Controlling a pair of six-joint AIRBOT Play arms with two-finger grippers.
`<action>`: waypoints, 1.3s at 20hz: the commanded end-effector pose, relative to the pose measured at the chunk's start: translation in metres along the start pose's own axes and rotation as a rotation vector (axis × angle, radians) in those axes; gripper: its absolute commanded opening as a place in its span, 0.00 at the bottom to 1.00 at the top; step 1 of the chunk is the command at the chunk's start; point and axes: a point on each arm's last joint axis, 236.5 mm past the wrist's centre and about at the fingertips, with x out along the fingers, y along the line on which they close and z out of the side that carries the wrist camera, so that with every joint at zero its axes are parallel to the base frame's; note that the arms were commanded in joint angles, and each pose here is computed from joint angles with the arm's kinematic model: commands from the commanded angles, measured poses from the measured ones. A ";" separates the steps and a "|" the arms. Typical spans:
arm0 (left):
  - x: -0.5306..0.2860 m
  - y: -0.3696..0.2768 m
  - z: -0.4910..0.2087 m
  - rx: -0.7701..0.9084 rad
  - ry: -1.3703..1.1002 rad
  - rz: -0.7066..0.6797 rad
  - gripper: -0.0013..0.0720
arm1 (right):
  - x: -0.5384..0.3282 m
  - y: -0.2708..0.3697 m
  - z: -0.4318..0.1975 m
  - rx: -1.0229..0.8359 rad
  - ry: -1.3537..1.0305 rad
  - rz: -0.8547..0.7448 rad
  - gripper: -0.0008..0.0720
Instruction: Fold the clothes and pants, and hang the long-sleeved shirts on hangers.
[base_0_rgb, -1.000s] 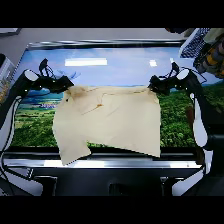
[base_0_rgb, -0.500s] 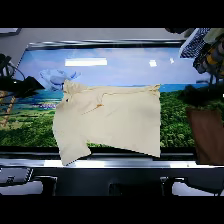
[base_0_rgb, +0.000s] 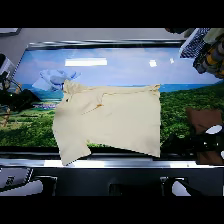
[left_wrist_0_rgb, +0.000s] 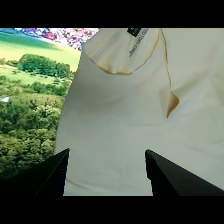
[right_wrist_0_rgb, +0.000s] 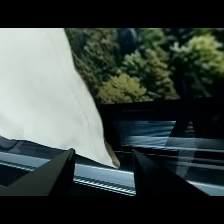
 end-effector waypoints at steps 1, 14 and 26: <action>0.001 0.003 -0.002 -0.008 0.003 0.003 0.77 | 0.023 0.009 -0.020 0.013 0.023 0.084 0.60; 0.001 0.004 0.003 -0.045 -0.020 0.005 0.77 | 0.034 0.012 -0.026 0.081 0.025 0.121 0.58; 0.056 0.064 -0.083 -0.216 0.133 -0.091 0.77 | 0.034 0.016 -0.022 0.062 0.007 0.137 0.05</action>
